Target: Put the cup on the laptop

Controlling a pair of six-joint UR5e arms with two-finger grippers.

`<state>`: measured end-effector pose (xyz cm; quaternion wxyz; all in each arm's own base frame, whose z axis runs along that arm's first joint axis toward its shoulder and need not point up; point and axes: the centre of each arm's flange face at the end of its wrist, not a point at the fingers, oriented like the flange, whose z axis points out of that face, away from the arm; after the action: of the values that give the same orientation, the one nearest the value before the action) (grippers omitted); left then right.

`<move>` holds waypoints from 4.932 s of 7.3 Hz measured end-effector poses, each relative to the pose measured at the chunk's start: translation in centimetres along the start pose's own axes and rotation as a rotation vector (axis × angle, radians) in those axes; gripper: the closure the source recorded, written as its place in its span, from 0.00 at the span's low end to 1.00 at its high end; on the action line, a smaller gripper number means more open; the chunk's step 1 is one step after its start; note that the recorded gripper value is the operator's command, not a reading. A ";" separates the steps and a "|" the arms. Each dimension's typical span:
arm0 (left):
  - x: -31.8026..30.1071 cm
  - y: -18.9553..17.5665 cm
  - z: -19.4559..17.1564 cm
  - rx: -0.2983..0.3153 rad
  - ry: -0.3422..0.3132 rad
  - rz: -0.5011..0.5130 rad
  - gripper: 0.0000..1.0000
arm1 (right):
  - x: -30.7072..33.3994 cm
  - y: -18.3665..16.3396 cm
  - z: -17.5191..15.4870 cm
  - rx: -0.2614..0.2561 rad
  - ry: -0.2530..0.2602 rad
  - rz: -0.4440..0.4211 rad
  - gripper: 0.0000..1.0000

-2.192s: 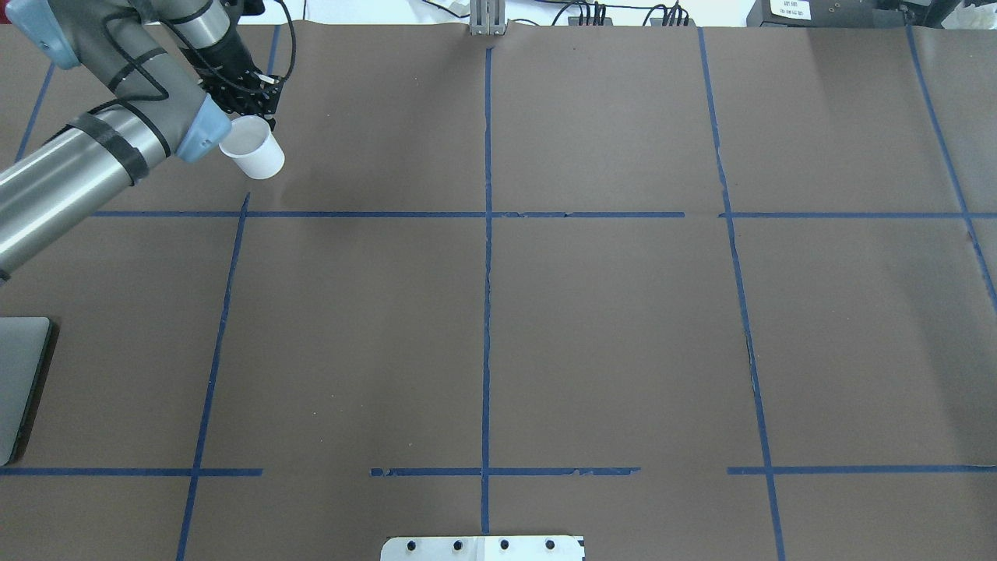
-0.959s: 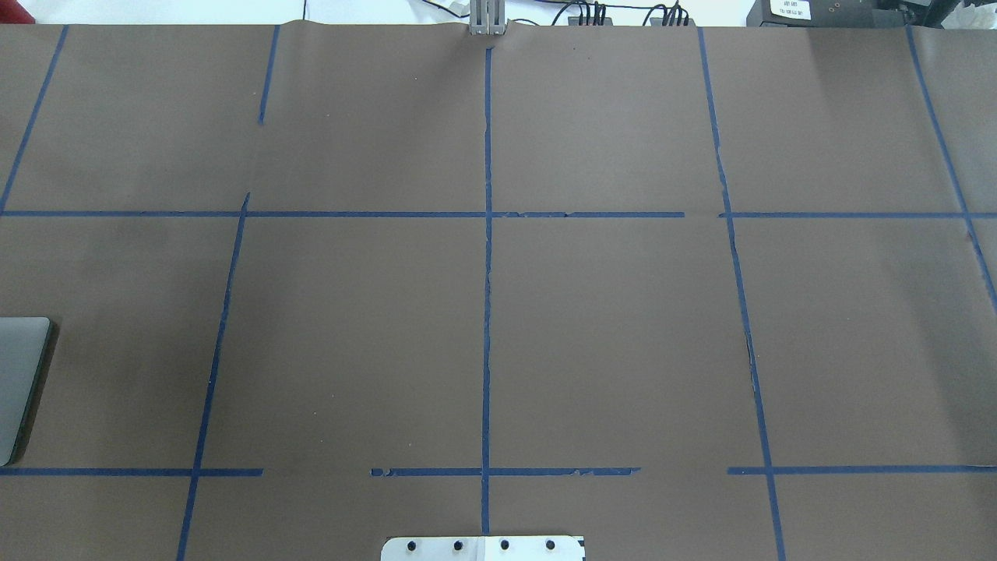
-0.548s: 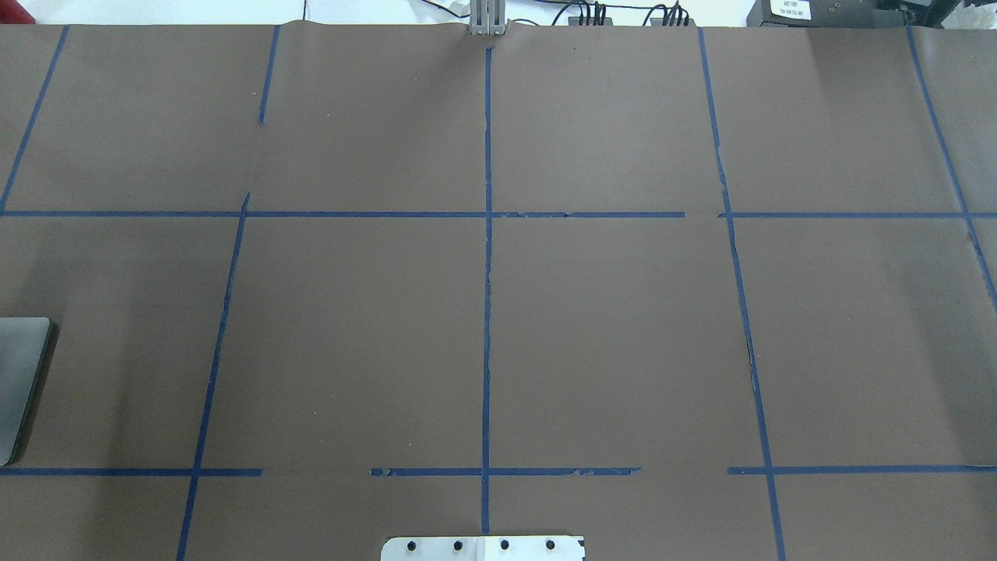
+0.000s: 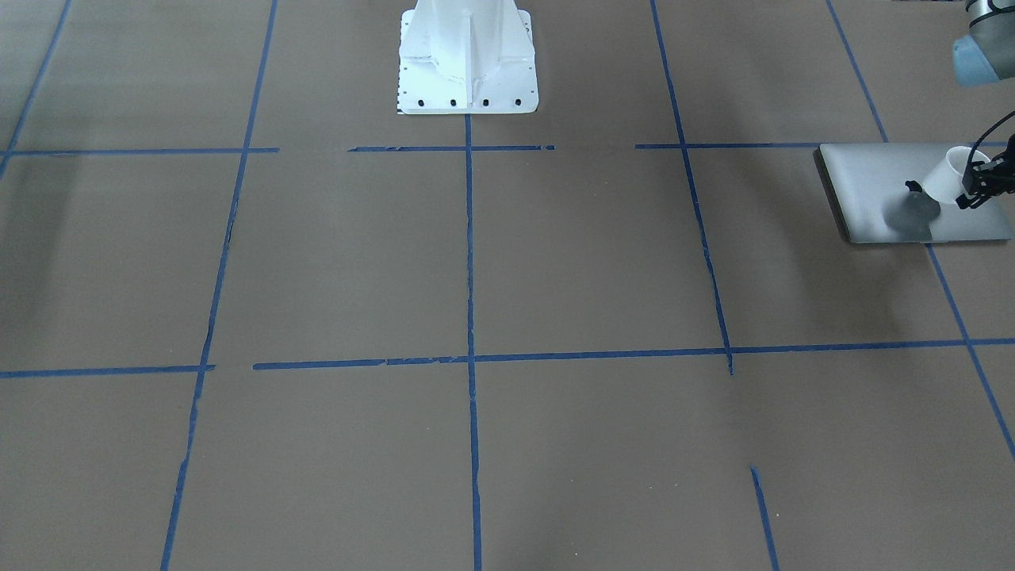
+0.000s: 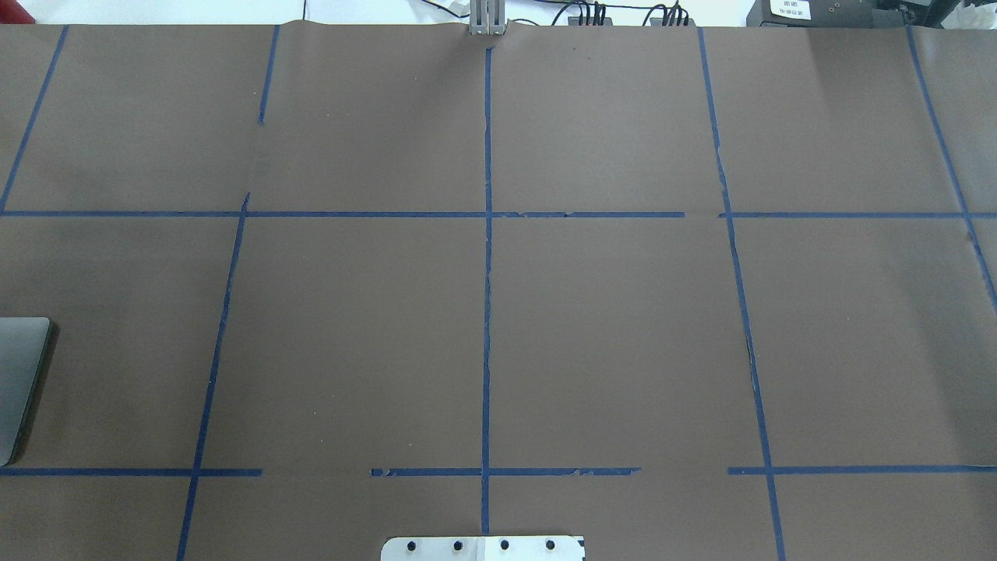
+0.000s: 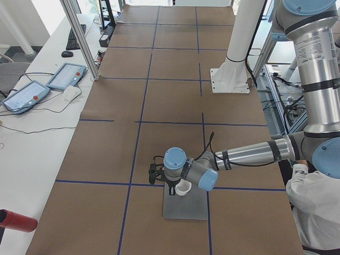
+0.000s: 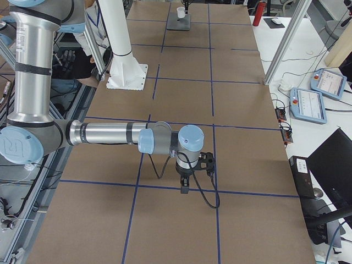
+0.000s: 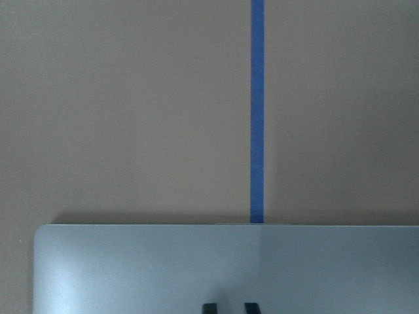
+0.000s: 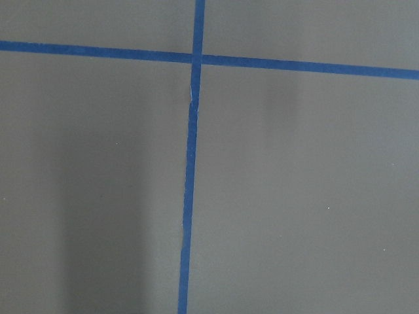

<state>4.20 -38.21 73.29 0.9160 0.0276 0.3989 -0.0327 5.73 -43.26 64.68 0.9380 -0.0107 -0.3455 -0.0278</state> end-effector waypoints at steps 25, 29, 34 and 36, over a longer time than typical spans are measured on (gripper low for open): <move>-2.5 -2.5 -15.3 0.012 -0.008 0.128 0.00 | 0.0 0.0 0.0 0.001 0.001 -0.001 0.00; -2.5 -2.5 -15.3 0.012 -0.008 0.128 0.00 | 0.0 0.0 0.0 0.001 0.000 -0.001 0.00; -2.5 -2.6 -15.3 0.013 -0.008 0.128 0.00 | 0.0 0.0 0.0 0.001 0.000 -0.001 0.00; -2.5 -2.6 -15.3 0.013 -0.008 0.129 0.00 | 0.0 0.0 0.0 0.001 0.000 -0.001 0.00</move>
<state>-8.84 -39.49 64.61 0.9176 0.0590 0.3923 0.0235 5.73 -43.27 64.63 0.9379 -0.0103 -0.3455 -0.0280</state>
